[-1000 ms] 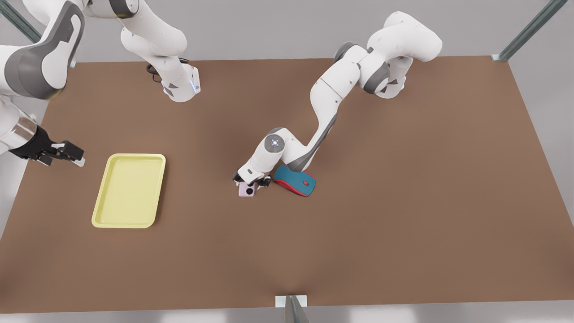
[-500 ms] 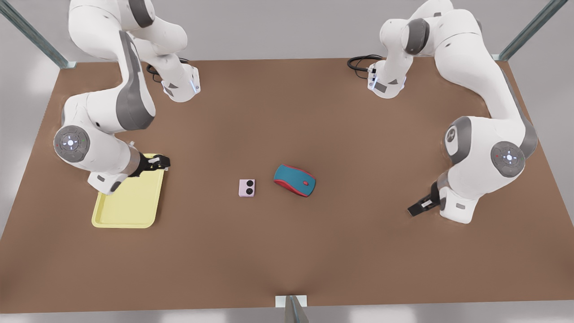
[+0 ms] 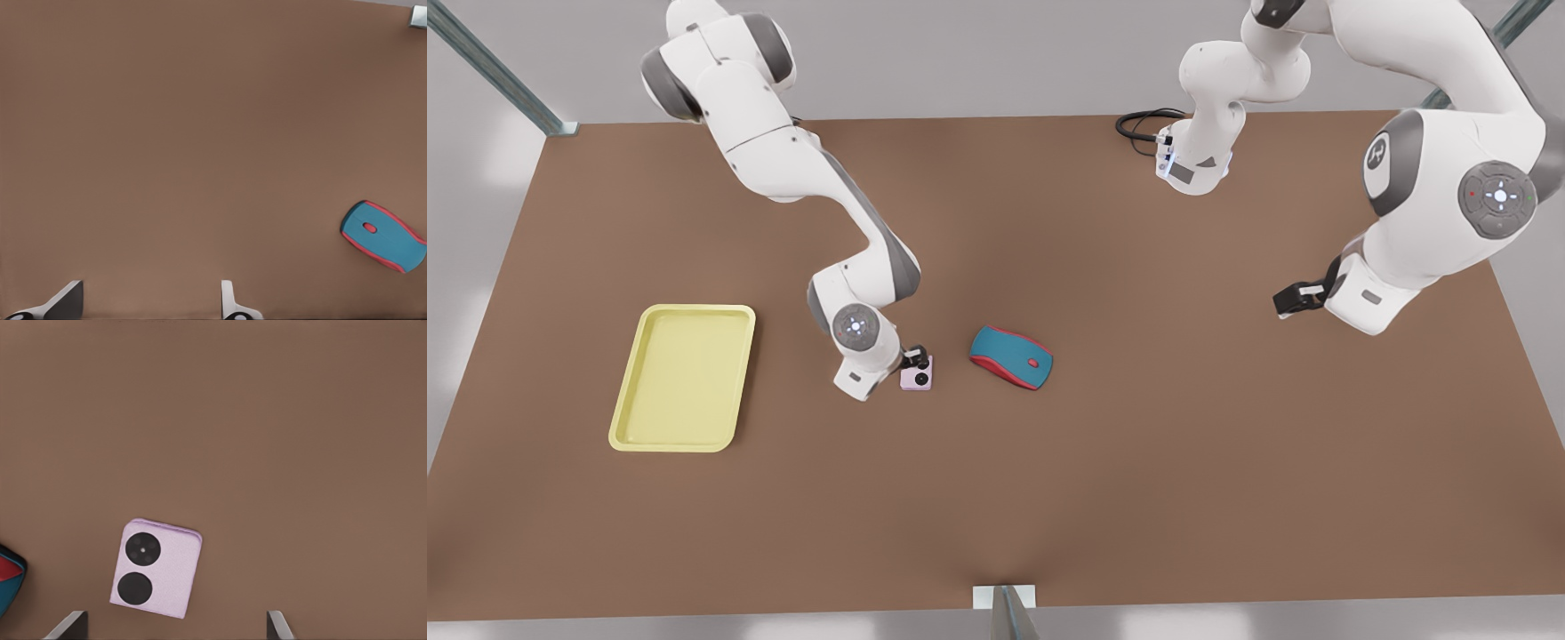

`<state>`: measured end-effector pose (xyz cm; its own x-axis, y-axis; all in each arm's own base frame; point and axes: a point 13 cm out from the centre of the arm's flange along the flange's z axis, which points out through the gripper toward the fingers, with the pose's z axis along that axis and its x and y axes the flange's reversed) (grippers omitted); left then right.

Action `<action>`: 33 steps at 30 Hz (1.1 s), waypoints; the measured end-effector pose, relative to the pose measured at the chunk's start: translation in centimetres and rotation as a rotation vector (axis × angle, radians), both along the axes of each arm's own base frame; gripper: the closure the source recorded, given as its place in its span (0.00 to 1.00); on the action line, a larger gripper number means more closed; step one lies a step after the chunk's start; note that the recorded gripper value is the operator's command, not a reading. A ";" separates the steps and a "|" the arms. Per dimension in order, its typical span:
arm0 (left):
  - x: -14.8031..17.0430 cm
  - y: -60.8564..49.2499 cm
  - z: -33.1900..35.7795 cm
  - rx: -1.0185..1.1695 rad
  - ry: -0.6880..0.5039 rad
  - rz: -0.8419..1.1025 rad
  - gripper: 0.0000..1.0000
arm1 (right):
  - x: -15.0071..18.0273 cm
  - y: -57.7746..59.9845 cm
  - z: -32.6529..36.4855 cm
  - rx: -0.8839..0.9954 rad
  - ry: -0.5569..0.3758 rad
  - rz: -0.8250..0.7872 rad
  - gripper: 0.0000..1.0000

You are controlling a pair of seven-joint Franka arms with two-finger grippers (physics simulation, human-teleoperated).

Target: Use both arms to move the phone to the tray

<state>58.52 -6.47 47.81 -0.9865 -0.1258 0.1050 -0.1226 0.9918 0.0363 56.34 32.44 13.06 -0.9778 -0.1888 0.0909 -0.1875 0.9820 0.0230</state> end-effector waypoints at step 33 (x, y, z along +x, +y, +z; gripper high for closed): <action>0.5 1.0 -2.9 0.002 0.062 -0.156 0.00 | -1.0 1.7 -7.9 -0.042 -0.116 -0.162 0.00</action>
<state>58.99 -5.47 44.90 -0.9857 0.0281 0.1662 0.0354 0.9985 0.0412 55.33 34.11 5.17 -0.9994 -0.0270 -0.0199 -0.0263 0.9992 -0.0311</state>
